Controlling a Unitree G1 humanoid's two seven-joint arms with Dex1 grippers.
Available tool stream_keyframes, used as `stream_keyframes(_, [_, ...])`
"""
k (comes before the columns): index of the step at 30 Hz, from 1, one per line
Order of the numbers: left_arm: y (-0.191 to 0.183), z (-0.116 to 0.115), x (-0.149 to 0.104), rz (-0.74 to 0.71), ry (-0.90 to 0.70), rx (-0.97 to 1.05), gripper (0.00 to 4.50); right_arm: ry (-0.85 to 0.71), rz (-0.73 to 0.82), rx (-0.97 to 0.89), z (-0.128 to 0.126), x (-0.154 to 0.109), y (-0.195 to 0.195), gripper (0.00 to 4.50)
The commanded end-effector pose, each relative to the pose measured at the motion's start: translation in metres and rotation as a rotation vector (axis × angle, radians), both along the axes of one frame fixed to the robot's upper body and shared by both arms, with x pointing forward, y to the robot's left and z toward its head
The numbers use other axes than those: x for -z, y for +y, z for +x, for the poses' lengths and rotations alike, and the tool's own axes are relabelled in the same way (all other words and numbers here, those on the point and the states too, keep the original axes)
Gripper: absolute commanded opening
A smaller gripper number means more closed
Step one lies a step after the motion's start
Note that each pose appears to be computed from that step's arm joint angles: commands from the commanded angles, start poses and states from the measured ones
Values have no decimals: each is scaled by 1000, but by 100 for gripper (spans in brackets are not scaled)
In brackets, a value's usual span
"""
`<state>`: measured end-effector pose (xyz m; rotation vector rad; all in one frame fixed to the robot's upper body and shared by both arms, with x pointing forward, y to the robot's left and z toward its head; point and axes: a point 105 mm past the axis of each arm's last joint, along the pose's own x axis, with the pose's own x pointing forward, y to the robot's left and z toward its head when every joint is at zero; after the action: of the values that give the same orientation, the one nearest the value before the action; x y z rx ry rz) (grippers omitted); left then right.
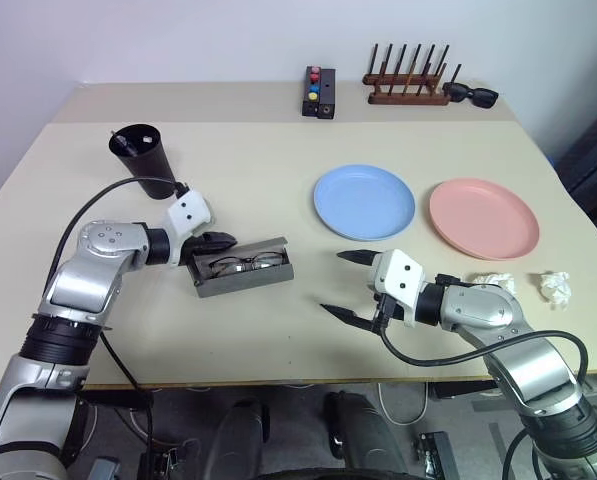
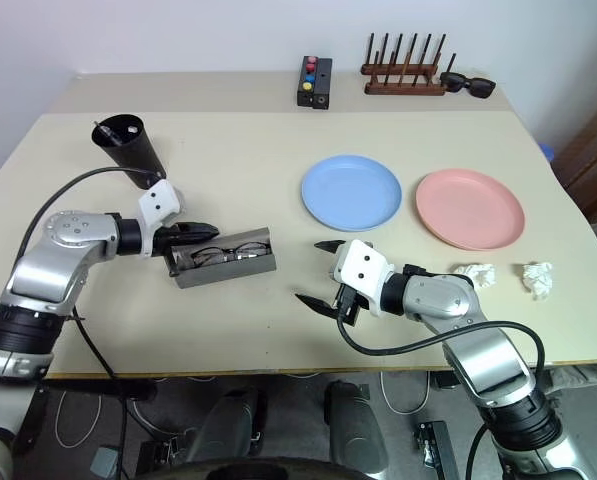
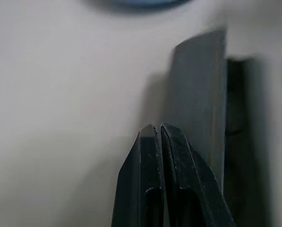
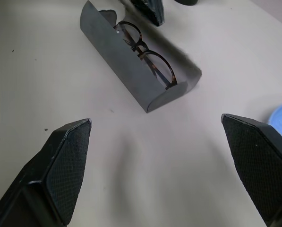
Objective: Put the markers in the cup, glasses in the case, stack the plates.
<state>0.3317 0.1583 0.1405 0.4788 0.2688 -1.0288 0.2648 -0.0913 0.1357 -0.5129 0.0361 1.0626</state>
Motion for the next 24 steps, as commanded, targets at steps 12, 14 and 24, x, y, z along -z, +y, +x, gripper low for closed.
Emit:
stream_keyframes(12, [-3, -30, 12, 80, 21, 136, 13, -34, 14, -29, -3, -7, 5, 450])
stream_keyframes(14, [-2, -30, 12, 81, 11, 137, 13, -35, 12, -30, -2, -7, 5, 450])
stream_keyframes(24, [-8, -20, -34, -158, -91, 112, 13, -75, -6, 13, 10, -13, -6, 450])
